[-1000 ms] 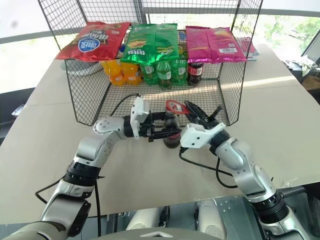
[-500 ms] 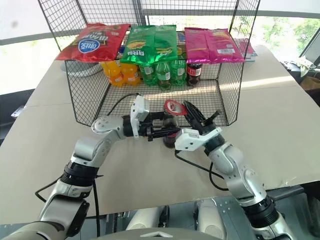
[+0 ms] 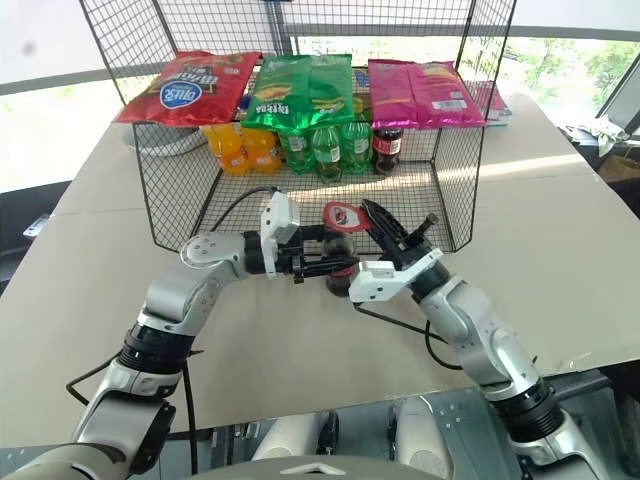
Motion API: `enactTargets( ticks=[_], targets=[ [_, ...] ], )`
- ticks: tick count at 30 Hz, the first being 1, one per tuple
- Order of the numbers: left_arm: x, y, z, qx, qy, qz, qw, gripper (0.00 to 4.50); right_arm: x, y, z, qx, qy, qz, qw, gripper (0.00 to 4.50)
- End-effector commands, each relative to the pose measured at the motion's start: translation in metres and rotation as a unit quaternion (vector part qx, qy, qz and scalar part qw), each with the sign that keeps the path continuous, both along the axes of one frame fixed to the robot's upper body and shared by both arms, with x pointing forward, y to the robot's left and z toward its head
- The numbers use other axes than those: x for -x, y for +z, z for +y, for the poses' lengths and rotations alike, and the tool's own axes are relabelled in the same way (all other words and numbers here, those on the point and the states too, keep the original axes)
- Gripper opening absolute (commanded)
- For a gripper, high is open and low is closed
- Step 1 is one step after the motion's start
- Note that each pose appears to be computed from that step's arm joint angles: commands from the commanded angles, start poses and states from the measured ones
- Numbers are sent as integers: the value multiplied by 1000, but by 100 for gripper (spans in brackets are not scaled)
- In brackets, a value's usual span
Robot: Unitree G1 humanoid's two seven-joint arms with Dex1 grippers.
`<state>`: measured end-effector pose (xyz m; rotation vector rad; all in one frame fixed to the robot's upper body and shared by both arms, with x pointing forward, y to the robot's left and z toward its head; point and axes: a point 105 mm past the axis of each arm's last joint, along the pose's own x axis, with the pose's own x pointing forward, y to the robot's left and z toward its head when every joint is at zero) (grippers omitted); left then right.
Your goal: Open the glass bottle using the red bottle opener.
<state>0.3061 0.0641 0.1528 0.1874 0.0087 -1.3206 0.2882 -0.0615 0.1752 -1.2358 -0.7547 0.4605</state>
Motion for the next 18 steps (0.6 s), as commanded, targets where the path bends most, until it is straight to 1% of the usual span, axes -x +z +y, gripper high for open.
enactTargets(
  ticks=[1,6,9,10,12,16,18],
  targets=[
    [2,3,-2,-5,3,-19,1000,236,-12,-35,-10,119,0,63,991,0],
    [2,-1,-2,-6,5,-17,1000,236,-21,-22,-11,139,10,46,989,0],
    [1,0,-2,1,9,-19,1000,236,-26,-10,-10,118,11,50,992,0],
    [1,0,-3,5,11,-18,1000,236,-28,-12,-12,97,5,64,993,0],
    [0,0,-3,7,13,-20,1000,236,-22,-24,-16,57,-3,90,994,0],
    [-1,1,-2,8,19,-20,1000,236,-2,-35,-17,12,-13,111,994,0],
    [-1,2,-1,11,23,-18,1000,236,2,-42,-13,-5,-19,117,993,0]
  ],
)
